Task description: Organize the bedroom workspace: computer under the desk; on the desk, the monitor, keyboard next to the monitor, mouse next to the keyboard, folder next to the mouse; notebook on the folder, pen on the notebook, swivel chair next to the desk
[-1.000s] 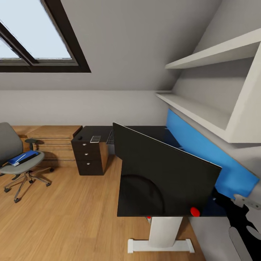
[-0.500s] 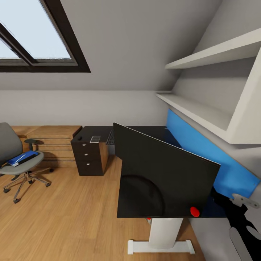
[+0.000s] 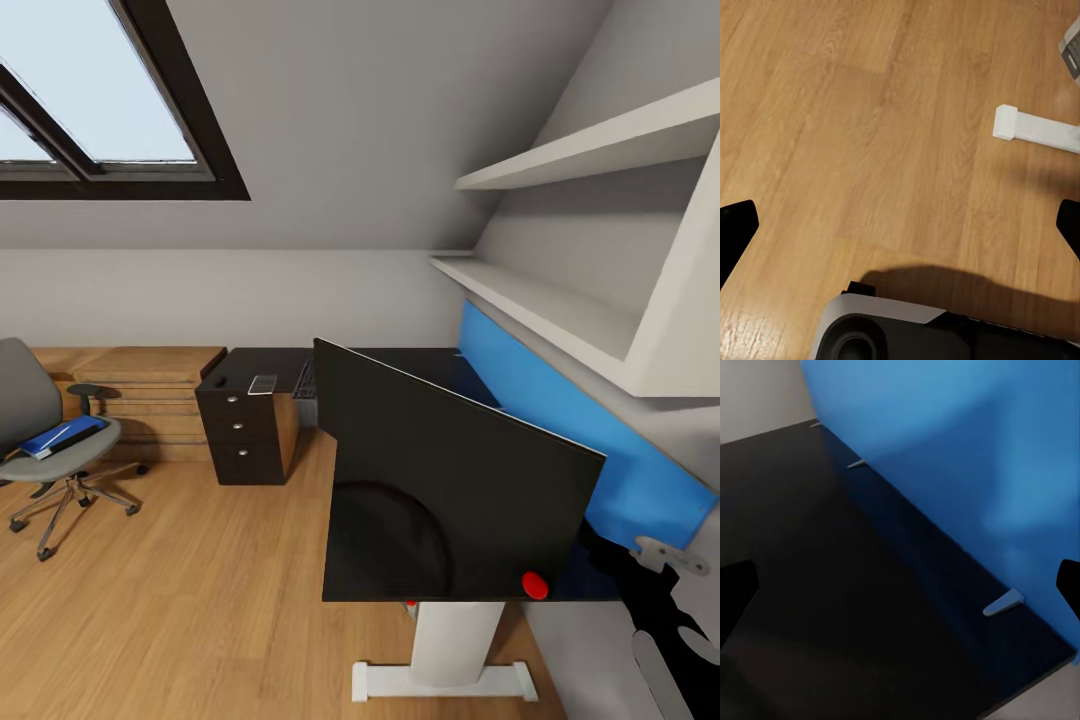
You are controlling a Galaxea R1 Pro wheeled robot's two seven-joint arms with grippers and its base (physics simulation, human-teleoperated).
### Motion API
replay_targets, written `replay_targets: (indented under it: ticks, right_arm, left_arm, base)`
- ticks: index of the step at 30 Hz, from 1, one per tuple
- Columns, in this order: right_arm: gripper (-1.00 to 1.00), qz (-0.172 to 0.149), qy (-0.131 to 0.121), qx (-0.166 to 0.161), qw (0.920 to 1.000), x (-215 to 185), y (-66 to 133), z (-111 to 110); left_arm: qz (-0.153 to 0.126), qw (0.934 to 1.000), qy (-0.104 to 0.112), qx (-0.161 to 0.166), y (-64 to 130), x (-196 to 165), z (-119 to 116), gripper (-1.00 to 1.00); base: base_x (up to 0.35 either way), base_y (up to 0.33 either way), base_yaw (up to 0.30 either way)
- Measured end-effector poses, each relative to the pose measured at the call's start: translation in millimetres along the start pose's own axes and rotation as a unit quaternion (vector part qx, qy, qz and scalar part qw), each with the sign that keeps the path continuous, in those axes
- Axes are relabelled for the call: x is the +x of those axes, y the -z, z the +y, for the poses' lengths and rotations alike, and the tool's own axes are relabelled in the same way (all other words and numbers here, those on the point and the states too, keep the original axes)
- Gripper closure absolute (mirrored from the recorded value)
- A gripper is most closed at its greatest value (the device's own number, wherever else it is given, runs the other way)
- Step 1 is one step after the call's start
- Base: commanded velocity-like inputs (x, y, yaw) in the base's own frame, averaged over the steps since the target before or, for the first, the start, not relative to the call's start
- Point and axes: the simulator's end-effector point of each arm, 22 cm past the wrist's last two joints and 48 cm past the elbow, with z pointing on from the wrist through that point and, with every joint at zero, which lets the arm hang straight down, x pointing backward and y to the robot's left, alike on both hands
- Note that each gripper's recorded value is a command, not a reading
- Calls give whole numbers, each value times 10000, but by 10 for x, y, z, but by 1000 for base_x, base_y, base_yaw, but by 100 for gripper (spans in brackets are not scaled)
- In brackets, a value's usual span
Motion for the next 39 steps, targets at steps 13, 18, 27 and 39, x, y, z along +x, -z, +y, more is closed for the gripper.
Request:
replay_targets:
  ticks: [13, 18, 27, 39]
  right_arm:
    - [-100, -89, -143, 311, 9994, -90, -8, -298]
    - [-100, -83, -179, 408, 9990, -84, -9, -392]
    - [-100, -75, -191, 430, 9989, -75, -8, -412]
    - [-100, -66, -172, 384, 9991, -66, -9, -376]
  left_arm:
    - [1, 10000, 1, -1, 0, 1, -1, -100]
    - [0, 10000, 3, 5, 0, 1, -7, -100]
    - [-4, 10000, 0, 4, 0, -1, -4, -100]
    - [-7, 10000, -1, 0, 1, -3, -1, -100]
  base:
    - [42, -116, 0]
    - [5, -28, 0]
    - [1, -5, 0]
    - [148, 0, 0]
